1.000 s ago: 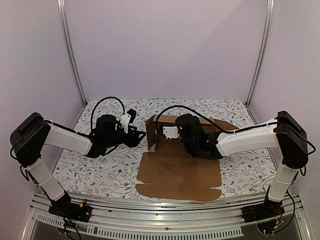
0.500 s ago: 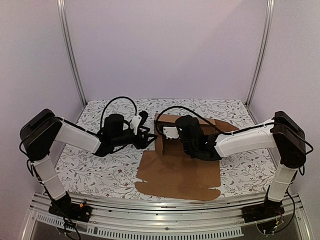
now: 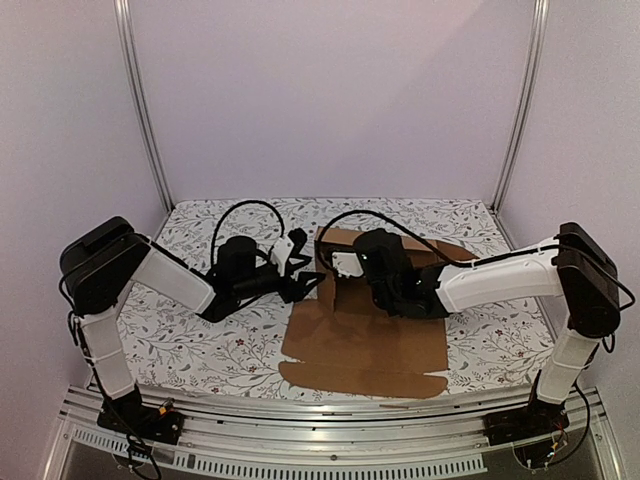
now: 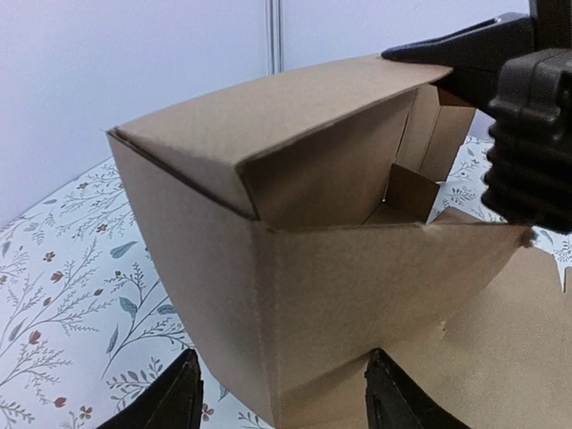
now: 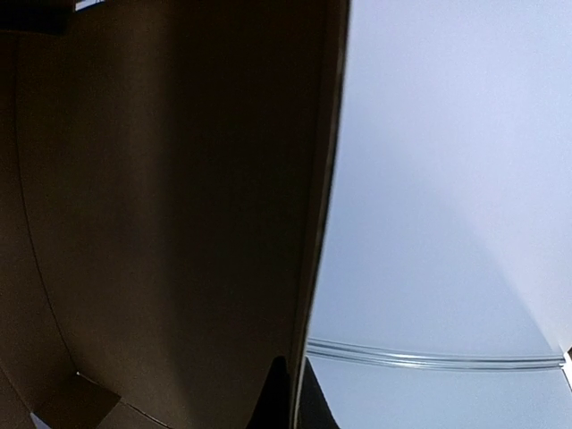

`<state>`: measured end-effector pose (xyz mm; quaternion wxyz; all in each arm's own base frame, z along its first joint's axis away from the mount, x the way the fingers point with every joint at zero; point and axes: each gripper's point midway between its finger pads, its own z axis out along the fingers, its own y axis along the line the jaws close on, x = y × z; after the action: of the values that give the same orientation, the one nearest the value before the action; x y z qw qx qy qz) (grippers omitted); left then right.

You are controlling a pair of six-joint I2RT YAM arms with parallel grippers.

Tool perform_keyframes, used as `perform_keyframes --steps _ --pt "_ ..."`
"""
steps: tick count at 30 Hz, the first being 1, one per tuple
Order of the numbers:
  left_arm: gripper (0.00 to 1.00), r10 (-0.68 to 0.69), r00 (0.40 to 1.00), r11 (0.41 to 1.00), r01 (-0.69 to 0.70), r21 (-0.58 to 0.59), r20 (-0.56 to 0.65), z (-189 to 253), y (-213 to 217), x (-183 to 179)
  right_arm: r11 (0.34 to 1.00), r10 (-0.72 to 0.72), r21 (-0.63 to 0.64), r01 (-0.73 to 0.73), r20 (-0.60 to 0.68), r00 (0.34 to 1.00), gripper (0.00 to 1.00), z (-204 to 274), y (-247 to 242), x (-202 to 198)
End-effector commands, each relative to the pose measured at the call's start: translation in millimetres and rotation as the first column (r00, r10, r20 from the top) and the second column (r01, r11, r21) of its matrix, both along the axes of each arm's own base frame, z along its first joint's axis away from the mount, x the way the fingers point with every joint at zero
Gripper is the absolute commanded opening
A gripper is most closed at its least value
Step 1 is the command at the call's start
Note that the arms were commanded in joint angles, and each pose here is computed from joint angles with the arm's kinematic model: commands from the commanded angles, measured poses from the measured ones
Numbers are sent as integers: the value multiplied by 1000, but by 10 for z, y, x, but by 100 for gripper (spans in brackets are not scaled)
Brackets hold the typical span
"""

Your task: Fold the paper box

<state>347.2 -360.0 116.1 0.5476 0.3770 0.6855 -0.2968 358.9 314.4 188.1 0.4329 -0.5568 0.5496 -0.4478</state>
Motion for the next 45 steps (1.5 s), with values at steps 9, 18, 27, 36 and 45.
perform_keyframes --steps 9,18,27,36,45 --pt "61 -31 994 999 34 -29 100 197 -161 -103 980 166 -78 -185 -208 964 0 -329 183 -297" --pt "58 93 978 995 -86 -47 188 287 -335 -19 982 129 -113 -150 -169 977 0 -524 181 -220" --pt "64 314 897 948 -276 -161 312 436 -160 -40 987 123 -94 -130 -77 989 0 -489 169 -174" --pt "32 421 846 905 -367 -215 328 572 -169 188 976 121 -167 -140 -118 986 0 -709 121 -256" --pt "18 452 837 887 -385 -256 308 569 -14 121 980 101 -159 -117 -103 989 10 -627 79 -253"
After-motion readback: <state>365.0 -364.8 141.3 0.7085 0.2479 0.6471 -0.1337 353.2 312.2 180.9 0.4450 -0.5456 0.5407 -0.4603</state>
